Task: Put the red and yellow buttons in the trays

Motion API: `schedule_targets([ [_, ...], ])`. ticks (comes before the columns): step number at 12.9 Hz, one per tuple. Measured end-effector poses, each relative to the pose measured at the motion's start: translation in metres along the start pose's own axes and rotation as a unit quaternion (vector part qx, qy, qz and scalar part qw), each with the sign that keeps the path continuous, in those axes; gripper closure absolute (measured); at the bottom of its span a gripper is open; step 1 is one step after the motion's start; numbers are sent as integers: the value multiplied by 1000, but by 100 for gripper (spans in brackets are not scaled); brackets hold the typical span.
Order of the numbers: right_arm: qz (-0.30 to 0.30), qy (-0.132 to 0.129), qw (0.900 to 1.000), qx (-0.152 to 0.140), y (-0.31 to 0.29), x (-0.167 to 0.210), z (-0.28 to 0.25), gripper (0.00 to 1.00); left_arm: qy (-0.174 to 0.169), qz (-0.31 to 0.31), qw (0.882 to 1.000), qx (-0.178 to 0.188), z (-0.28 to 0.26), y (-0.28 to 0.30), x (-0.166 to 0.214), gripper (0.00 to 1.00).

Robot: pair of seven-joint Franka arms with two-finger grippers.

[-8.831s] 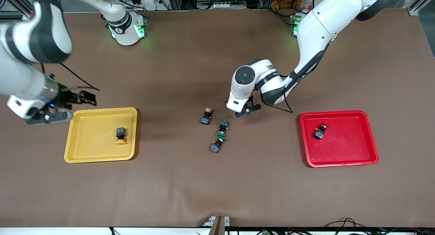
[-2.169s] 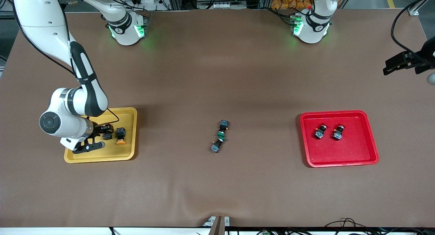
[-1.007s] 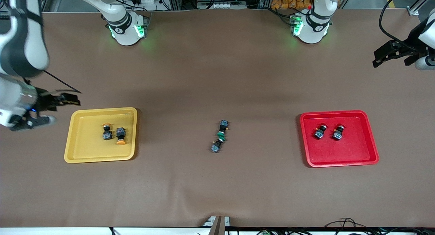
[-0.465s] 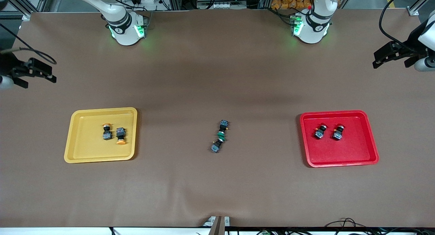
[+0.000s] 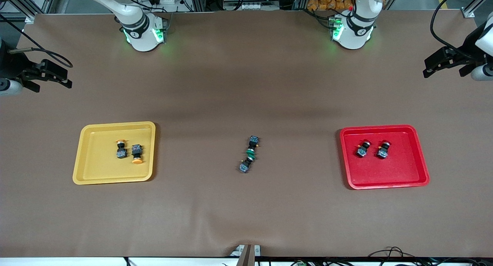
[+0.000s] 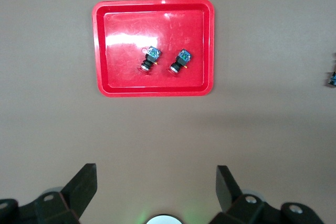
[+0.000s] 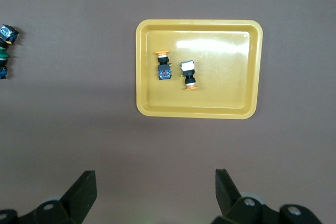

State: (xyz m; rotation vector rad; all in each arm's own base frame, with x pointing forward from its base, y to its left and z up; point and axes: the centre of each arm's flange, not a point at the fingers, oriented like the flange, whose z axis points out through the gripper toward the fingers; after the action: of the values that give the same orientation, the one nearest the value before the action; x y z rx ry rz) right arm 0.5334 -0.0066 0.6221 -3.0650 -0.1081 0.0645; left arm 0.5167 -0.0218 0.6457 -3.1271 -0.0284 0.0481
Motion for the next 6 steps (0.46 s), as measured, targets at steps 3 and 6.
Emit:
schedule_targets([
  [3, 20, 0, 1000, -3, -13, 1, -1, 0, -1, 1, 1000, 0, 0, 1, 0, 0],
  [6, 20, 0, 1000, -6, -22, 2, -1, 0, -4, 1, 1000, 0, 1, 1, -1, 0],
])
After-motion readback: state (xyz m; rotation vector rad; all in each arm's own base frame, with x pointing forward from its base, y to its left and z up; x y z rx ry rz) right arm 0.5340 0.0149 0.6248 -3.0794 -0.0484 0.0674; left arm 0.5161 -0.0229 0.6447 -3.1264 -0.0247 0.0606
